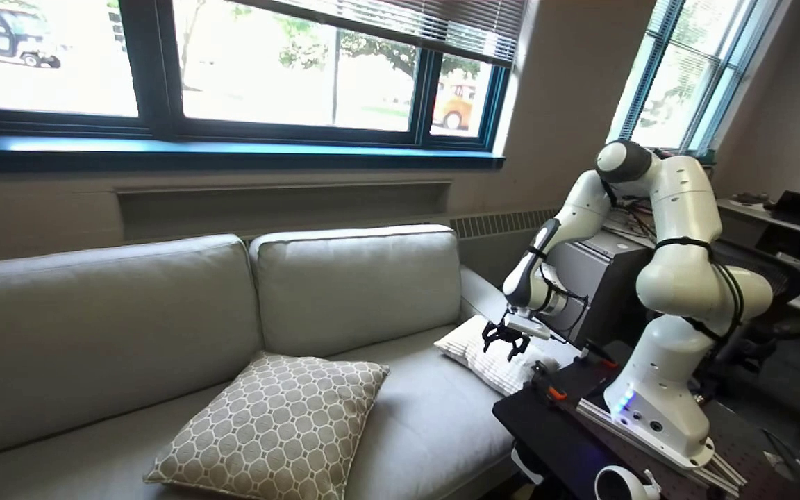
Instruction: Put the two pillows on the right end of the chair
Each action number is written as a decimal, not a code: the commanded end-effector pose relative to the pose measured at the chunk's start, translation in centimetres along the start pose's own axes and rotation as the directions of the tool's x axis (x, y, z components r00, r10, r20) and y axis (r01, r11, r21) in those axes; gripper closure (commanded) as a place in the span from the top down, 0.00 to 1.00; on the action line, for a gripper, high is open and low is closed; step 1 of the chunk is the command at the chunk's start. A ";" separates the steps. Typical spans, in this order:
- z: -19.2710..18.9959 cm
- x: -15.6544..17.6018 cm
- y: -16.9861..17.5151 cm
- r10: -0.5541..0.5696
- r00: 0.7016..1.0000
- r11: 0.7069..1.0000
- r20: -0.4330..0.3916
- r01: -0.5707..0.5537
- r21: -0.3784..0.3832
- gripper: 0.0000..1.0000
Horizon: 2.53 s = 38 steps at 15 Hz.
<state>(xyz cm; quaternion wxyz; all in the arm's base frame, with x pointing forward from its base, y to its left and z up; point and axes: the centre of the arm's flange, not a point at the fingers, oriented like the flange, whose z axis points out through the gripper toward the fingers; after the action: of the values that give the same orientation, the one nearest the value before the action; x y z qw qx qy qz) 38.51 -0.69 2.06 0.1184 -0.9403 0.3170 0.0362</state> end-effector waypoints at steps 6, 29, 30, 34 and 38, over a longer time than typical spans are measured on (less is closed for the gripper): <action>-11.3 7.8 3.7 -0.225 0.973 0.920 -0.057 0.193 -0.340 1.00; 1.3 34.0 -4.8 -0.717 0.666 0.697 0.206 0.678 0.232 1.00; 3.5 33.7 -4.9 -0.706 0.668 0.708 0.236 0.660 0.250 1.00; 8.6 32.6 -2.9 -0.635 0.694 0.772 0.339 0.592 0.234 1.00; 5.8 32.7 1.2 -0.573 0.752 0.818 0.326 0.546 0.180 1.00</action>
<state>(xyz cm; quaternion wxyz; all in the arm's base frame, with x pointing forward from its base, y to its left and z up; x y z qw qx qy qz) 62.83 -15.71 -8.93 0.2255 -0.9595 -0.0374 0.1646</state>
